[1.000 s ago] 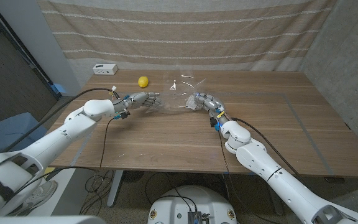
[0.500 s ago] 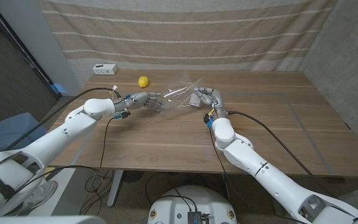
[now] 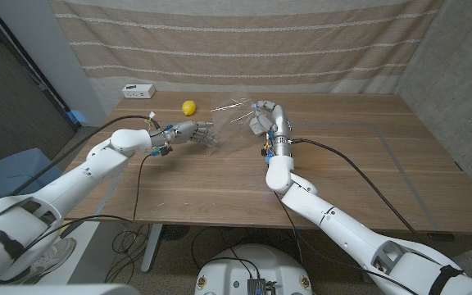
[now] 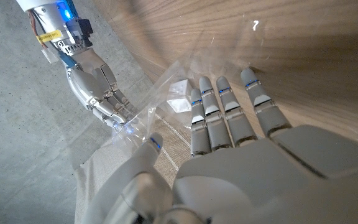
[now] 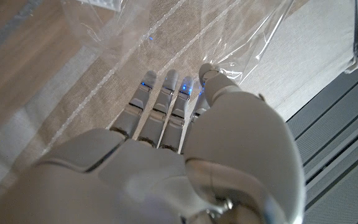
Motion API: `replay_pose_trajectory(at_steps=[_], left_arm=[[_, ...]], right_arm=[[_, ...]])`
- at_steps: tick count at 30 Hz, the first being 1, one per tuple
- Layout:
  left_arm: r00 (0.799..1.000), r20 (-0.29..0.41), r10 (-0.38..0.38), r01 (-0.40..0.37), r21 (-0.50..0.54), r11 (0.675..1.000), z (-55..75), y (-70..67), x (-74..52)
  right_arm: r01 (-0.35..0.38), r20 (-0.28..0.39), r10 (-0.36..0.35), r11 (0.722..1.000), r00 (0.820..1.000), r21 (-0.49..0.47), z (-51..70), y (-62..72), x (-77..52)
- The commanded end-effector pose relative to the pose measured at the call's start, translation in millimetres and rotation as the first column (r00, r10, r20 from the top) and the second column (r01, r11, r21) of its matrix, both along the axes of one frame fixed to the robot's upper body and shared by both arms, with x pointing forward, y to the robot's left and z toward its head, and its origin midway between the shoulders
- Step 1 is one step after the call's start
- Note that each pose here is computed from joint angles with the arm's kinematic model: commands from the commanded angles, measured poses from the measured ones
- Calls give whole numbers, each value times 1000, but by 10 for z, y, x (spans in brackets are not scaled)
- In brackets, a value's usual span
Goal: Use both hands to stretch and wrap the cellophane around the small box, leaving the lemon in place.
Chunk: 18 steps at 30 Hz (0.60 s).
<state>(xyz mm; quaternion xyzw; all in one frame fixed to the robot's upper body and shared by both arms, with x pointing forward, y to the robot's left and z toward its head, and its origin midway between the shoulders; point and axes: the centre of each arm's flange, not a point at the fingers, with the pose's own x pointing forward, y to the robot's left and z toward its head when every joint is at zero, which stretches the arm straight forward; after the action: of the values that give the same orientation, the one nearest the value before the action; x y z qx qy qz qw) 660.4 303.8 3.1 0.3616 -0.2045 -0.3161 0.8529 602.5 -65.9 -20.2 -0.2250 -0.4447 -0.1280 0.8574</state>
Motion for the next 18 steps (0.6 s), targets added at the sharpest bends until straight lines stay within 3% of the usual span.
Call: replay_pose_trajectory(at_steps=[1,12,18], left_arm=[[1000,-21,-16,15,-26,1000,-4,22,39],[999,-35,-11,10,-30,1000,-22,40,75],[999,-40,-16,15,-32,999,-17,24,92]], right_arm=[[189,122,-164,955,979,-231,196,292,211],[249,102,-230,933,968,-258,343,318,521],[321,149,-290,908,945,-269,407,331,609]])
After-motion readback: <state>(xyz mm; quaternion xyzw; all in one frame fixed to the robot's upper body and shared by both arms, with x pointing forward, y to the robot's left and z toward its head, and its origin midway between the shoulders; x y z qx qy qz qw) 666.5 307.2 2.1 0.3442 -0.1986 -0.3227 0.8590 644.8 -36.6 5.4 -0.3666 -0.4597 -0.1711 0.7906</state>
